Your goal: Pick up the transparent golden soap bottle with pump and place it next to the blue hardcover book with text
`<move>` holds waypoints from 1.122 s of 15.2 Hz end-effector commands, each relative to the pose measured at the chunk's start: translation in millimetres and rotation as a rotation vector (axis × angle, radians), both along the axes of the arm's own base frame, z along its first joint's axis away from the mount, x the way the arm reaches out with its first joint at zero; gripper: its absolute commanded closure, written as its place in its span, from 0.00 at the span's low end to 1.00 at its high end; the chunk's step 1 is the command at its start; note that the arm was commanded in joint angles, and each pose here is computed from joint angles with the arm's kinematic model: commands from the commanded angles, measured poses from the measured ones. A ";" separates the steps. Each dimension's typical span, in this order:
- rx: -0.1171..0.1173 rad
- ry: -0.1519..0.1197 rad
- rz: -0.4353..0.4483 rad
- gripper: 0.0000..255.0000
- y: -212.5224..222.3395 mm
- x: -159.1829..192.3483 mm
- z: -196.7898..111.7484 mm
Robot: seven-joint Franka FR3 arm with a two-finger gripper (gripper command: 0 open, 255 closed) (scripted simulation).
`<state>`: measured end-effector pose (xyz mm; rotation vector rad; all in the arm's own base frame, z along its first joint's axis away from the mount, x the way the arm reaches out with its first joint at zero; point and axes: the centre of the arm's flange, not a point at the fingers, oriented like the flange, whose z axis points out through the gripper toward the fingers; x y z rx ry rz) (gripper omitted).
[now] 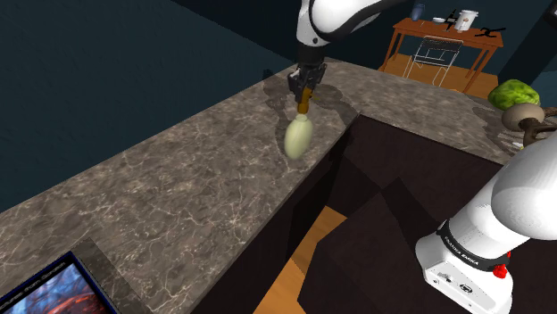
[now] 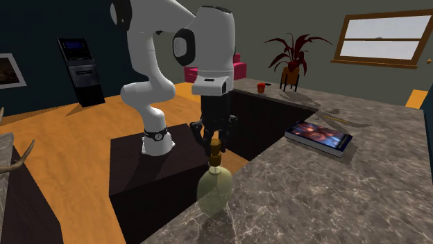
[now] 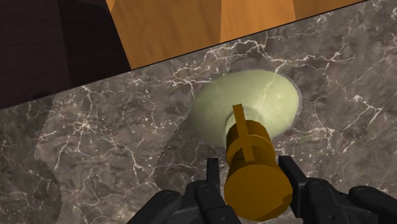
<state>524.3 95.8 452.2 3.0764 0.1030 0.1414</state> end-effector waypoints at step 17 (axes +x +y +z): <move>0.000 0.000 0.000 1.00 -0.2 0.2 95.0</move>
